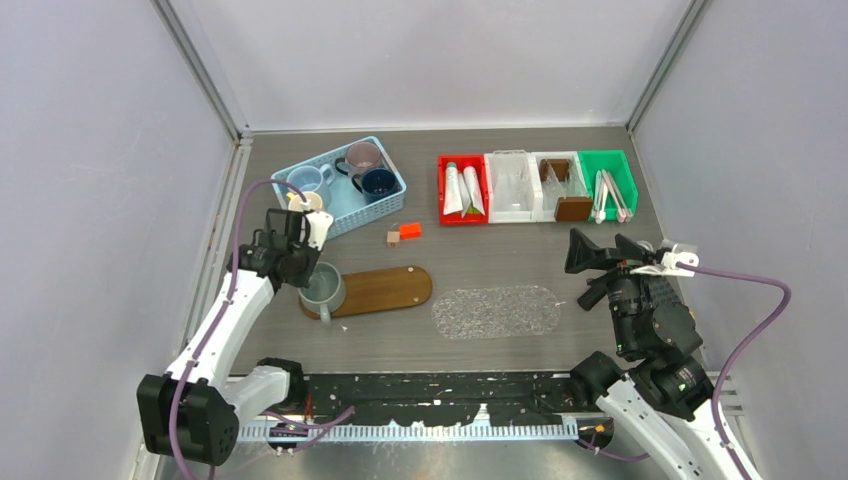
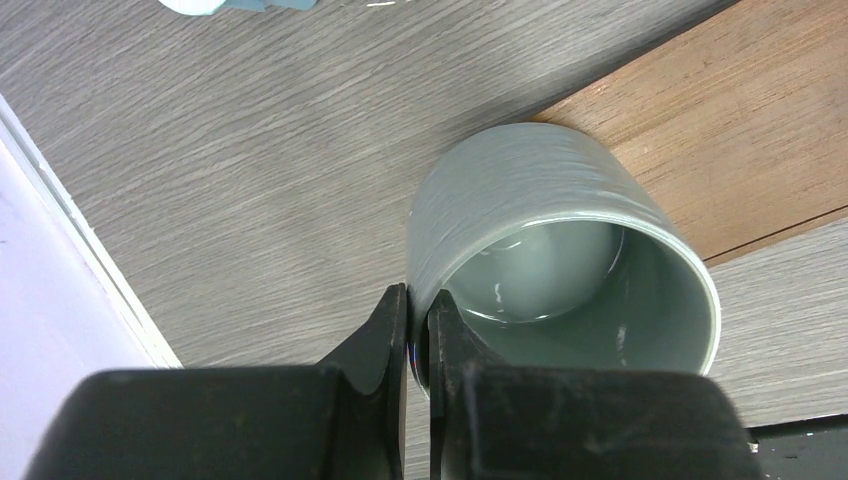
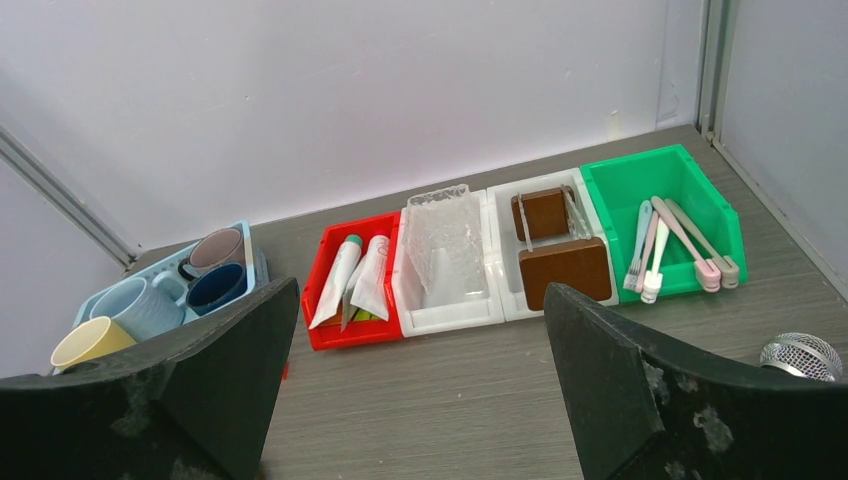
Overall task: Prepare toiletry sets of a toothbrush and toothpaste on the tray
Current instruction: Adjust the cup on the tray.
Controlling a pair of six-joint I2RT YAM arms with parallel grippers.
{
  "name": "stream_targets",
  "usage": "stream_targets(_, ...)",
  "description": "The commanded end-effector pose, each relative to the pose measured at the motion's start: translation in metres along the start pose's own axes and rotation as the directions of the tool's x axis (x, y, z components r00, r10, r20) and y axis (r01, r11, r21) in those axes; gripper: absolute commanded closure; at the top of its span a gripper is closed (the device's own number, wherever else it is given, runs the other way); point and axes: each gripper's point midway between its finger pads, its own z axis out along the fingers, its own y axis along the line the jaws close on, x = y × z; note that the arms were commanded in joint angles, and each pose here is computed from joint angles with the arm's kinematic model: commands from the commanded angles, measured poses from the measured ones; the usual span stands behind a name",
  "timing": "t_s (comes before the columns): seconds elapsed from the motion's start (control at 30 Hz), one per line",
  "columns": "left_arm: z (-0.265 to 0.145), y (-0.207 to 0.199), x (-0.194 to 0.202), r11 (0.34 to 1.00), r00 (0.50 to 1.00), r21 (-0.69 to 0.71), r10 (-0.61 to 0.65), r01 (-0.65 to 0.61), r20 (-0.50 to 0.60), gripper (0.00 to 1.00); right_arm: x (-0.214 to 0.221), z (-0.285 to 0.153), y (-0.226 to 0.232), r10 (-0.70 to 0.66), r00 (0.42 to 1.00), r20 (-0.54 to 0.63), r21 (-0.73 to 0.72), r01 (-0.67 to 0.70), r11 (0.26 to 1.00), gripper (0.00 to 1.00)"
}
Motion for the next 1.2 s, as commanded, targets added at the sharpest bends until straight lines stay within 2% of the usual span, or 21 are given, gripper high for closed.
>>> stream_targets(0.0, -0.003, 0.002, -0.025, 1.0, 0.994, 0.006, 0.013, -0.014, 0.112, 1.0, -0.005, 0.003, 0.006, -0.001, 1.0, 0.013, -0.018, 0.002, 1.0, 0.0)
stream_targets(0.23, 0.001, 0.003, -0.016, 0.999, 0.998, 0.006, 0.035, -0.035, 0.051, 0.99, -0.001, 0.005, 0.009, -0.005, 1.0, -0.001, -0.029, 0.005, 1.0, 0.0)
stream_targets(0.3, 0.001, 0.005, -0.015, 0.999, 0.998, -0.002, 0.038, -0.038, 0.042, 0.87, -0.001, 0.005, 0.009, -0.007, 1.0, -0.002, -0.029, 0.007, 1.0, 0.0)
stream_targets(0.37, 0.0, 0.007, -0.014, 0.999, 0.998, -0.012, 0.04, -0.04, 0.04, 0.67, 0.0, 0.006, 0.009, -0.01, 1.0, -0.006, -0.027, 0.01, 1.0, 0.0)
stream_targets(0.57, -0.003, 0.011, -0.017, 0.999, 0.998, -0.035, 0.043, -0.042, 0.05, 0.43, 0.003, 0.007, 0.01, -0.018, 1.0, -0.018, -0.025, 0.018, 1.0, 0.0)
stream_targets(0.63, -0.005, 0.012, -0.018, 0.999, 0.998, -0.04, 0.039, -0.037, 0.053, 0.32, 0.003, 0.008, 0.01, -0.02, 1.0, -0.022, -0.023, 0.02, 1.0, 0.0)
stream_targets(0.83, -0.032, 0.016, -0.038, 0.999, 0.993, -0.047, -0.003, 0.008, 0.116, 0.08, 0.01, 0.014, 0.014, -0.043, 0.996, -0.072, -0.018, 0.042, 0.999, 0.0)
stream_targets(0.93, -0.049, 0.019, -0.048, 0.996, 0.985, -0.058, -0.062, 0.072, 0.164, 0.02, 0.012, 0.018, 0.017, -0.059, 0.991, -0.124, -0.006, 0.058, 0.998, 0.0)
stream_targets(1.03, -0.066, 0.018, -0.056, 0.985, 0.966, -0.043, -0.156, 0.168, 0.206, 0.0, 0.018, 0.027, 0.022, -0.089, 0.979, -0.185, 0.004, 0.092, 0.996, 0.0)
stream_targets(1.17, -0.081, 0.012, -0.045, 0.932, 0.922, -0.033, -0.353, 0.362, 0.161, 0.0, 0.023, 0.032, 0.022, -0.116, 0.968, -0.223, 0.024, 0.125, 0.992, 0.0)
